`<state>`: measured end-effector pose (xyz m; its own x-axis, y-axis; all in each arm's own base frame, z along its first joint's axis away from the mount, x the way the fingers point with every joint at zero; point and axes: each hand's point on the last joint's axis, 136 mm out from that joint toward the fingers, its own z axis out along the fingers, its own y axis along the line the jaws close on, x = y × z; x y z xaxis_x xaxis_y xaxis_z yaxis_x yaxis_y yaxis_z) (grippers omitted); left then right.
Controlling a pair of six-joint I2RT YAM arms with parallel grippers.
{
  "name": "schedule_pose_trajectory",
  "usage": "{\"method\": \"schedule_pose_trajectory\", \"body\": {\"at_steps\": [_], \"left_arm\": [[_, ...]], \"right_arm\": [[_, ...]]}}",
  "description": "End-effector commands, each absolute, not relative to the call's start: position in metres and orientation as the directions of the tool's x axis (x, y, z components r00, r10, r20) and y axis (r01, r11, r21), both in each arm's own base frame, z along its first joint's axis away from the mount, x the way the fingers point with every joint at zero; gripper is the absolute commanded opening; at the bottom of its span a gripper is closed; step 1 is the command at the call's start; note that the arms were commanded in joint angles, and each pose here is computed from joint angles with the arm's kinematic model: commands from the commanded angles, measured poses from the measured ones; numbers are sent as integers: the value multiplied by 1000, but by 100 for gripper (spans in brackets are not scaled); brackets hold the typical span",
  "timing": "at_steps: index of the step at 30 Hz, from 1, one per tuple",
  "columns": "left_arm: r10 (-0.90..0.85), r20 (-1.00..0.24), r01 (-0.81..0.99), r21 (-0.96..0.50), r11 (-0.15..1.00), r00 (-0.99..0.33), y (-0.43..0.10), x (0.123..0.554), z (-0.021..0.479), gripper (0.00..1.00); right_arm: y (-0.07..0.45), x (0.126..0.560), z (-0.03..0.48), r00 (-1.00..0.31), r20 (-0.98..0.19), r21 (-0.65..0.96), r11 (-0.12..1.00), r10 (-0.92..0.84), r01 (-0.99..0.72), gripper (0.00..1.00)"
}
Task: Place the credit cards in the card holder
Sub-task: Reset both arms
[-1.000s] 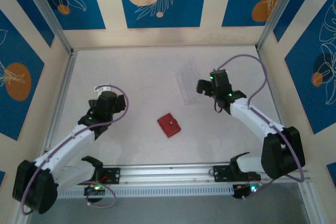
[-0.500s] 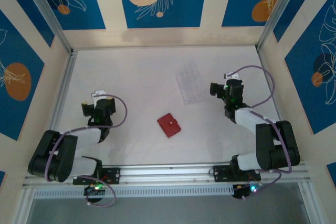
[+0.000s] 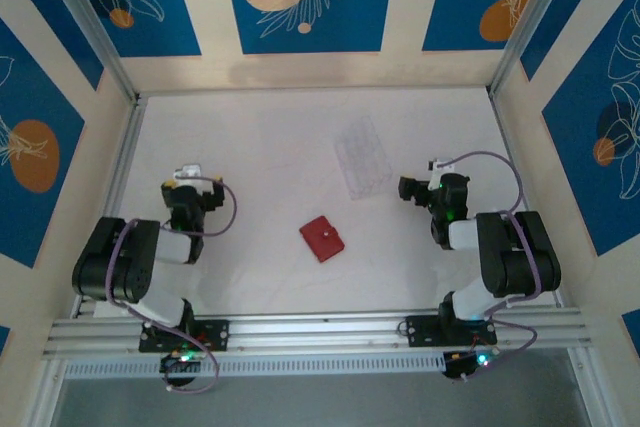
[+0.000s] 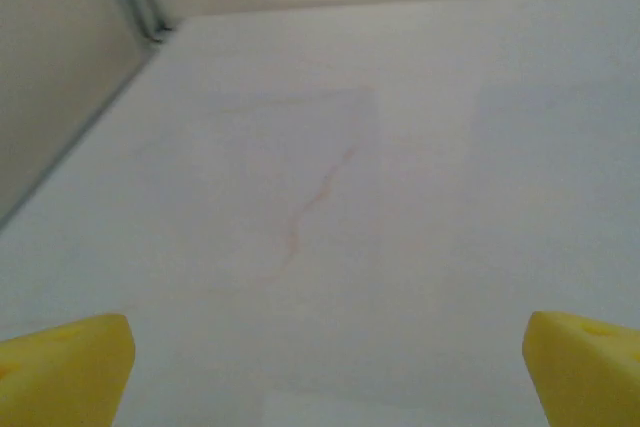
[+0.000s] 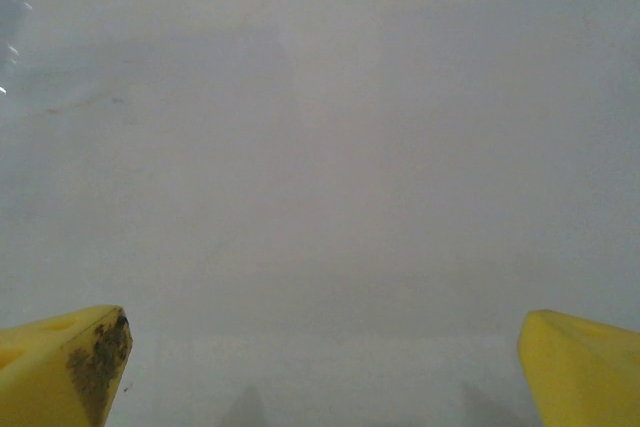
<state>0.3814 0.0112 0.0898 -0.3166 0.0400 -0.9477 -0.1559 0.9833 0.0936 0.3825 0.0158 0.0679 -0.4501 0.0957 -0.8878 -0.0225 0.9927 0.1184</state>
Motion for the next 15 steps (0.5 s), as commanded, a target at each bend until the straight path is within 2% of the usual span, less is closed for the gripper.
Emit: {"method": "schedule_pose_trajectory", "body": {"at_steps": [1,2,4,6,10,15], "left_arm": [[50,-956,-86,78,993,-289,1,391,96,100],[42,-944,-94,77,993,-327,3,389,93,100],[53,-954,-86,82,993,-295,0,391,97,100],[60,-946,-61,84,995,-319,-3,392,93,100],[109,-930,96,80,992,-351,-29,398,88,100],[97,-937,101,67,993,-334,-27,396,91,100]], "right_arm": [[23,397,93,-375,-924,114,991,77,-76,99],[23,397,93,-380,-922,114,991,77,-76,99],[23,397,92,-379,-922,114,990,77,-76,99],[23,397,93,-376,-923,114,991,77,-77,99],[23,396,93,-375,-924,111,991,75,-76,99],[23,396,93,-375,-924,112,991,75,-77,99]]}}
